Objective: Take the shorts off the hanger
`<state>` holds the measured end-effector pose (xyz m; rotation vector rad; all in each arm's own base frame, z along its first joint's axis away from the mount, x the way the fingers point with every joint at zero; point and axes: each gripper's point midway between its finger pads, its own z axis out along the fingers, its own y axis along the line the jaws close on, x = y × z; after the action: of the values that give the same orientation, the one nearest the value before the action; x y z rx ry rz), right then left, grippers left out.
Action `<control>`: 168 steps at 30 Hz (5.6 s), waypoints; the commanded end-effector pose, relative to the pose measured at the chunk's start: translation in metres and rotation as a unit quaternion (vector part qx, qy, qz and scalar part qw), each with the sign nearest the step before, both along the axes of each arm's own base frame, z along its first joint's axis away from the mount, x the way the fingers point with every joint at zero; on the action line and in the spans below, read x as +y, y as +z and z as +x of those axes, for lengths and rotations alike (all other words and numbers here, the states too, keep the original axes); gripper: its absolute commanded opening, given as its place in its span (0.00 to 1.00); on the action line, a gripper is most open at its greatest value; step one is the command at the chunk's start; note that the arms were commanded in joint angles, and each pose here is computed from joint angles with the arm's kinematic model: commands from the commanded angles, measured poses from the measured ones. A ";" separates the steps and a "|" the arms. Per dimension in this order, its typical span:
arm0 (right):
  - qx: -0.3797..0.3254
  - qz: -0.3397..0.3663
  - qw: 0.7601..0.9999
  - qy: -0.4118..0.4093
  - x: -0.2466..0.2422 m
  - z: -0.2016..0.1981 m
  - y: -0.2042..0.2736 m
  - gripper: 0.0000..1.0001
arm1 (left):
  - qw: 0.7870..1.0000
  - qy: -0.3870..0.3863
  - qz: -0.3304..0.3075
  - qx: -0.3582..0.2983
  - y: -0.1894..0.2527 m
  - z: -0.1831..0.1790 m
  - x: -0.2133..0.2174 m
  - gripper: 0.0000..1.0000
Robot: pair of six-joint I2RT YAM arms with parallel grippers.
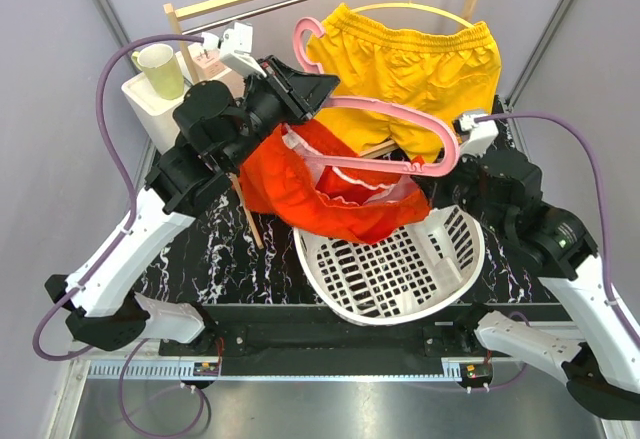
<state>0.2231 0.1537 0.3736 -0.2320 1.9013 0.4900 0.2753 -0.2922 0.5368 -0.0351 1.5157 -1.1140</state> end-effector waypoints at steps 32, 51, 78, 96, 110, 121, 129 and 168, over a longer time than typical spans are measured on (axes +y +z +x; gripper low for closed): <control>-0.350 0.194 0.911 -0.099 -0.079 -0.037 0.295 0.00 | 0.996 0.073 0.036 -0.028 0.000 -0.038 0.080 0.00; -0.308 0.207 0.929 0.009 -0.026 -0.034 0.277 0.00 | 0.995 0.079 0.056 -0.026 -0.010 -0.040 0.085 0.00; 0.218 0.098 0.971 -0.013 0.035 -0.026 -0.116 0.00 | 0.995 0.070 0.070 -0.028 -0.008 -0.038 0.080 0.00; 0.251 0.106 0.961 0.043 0.022 -0.078 -0.065 1.00 | 0.991 0.027 0.133 -0.001 -0.042 -0.027 0.049 0.00; 0.117 0.180 0.938 0.271 0.027 -0.157 0.069 1.00 | 0.984 0.032 0.168 0.046 -0.078 -0.012 0.038 0.00; 0.106 0.176 0.948 0.242 0.058 -0.103 0.078 0.83 | 0.986 0.011 0.157 0.056 -0.081 -0.020 0.034 0.00; 0.116 0.177 0.944 0.253 0.073 -0.091 0.066 0.41 | 0.988 0.004 0.140 0.061 -0.074 -0.021 0.030 0.00; 0.072 0.164 0.973 0.149 0.116 0.023 0.117 0.00 | 0.992 0.083 0.090 0.029 -0.039 -0.065 0.117 0.88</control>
<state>0.2349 0.2627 0.4647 -0.2501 1.9810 1.0287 0.2052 -0.1740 0.4914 -0.0537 1.6448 -0.8530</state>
